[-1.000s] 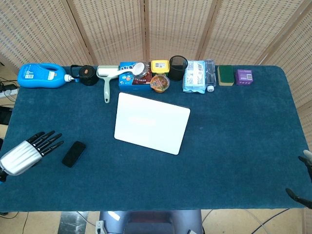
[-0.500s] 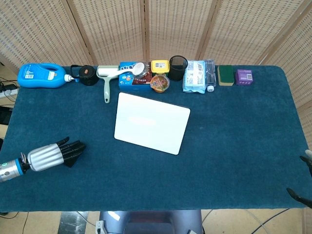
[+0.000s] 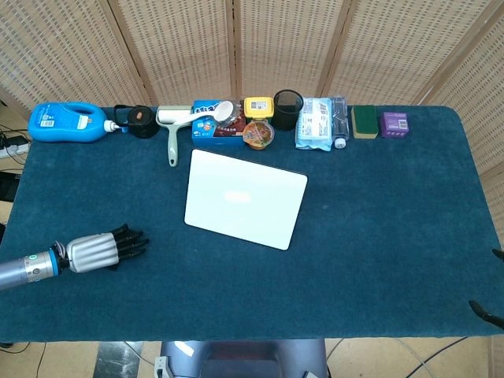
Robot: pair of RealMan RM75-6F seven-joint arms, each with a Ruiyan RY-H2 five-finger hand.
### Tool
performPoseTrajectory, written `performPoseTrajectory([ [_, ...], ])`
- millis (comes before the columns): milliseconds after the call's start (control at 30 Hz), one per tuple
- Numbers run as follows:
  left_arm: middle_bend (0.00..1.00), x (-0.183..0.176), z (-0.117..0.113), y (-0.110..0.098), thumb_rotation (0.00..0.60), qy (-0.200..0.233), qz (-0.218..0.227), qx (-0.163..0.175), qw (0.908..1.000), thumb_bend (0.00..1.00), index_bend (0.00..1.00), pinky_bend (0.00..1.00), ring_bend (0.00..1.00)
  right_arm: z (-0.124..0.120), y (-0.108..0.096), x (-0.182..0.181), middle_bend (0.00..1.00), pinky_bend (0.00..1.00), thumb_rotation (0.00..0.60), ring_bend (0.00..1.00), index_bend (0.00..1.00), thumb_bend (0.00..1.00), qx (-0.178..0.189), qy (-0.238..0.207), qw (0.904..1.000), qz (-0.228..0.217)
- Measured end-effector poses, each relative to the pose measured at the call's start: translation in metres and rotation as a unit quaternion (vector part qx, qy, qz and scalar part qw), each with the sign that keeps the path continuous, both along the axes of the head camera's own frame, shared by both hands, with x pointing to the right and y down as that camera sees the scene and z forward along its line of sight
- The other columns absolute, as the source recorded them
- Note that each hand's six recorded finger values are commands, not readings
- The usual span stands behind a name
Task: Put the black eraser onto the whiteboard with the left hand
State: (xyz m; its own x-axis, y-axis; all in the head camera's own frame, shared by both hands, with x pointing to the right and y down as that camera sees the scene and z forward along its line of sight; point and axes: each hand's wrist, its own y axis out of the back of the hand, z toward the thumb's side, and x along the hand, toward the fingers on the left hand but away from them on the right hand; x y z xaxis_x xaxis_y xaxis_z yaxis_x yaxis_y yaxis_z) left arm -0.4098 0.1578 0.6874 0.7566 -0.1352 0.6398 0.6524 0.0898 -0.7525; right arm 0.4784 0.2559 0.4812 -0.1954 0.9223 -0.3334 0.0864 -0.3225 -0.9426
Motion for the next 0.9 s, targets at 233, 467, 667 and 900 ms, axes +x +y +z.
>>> performPoseTrajectory([
  [233,0.05,0.004,0.004,0.008,0.600,0.008,-0.003,-0.001,1.0000,0.21,0.12,0.27,0.05,0.000,0.000,-0.002,0.12,0.15,0.600,0.15,0.17,0.00,-0.001,-0.011,0.9999,-0.003],
  [467,0.24,0.006,0.007,0.016,0.600,0.012,0.005,0.001,0.9999,0.21,0.36,0.37,0.18,-0.002,0.001,-0.003,0.12,0.15,0.600,0.15,0.17,0.00,-0.002,-0.014,0.9999,-0.007],
  [667,0.34,0.010,0.004,0.016,0.600,0.026,-0.001,0.006,0.9996,0.22,0.49,0.43,0.27,-0.005,0.001,-0.002,0.12,0.15,0.600,0.15,0.17,0.00,0.005,-0.017,0.9998,-0.006],
  [900,0.38,0.023,-0.013,0.009,0.600,0.080,-0.011,0.020,0.9965,0.23,0.54,0.46,0.30,-0.003,0.002,-0.003,0.12,0.15,0.600,0.15,0.17,0.00,-0.001,-0.020,0.9998,-0.009],
])
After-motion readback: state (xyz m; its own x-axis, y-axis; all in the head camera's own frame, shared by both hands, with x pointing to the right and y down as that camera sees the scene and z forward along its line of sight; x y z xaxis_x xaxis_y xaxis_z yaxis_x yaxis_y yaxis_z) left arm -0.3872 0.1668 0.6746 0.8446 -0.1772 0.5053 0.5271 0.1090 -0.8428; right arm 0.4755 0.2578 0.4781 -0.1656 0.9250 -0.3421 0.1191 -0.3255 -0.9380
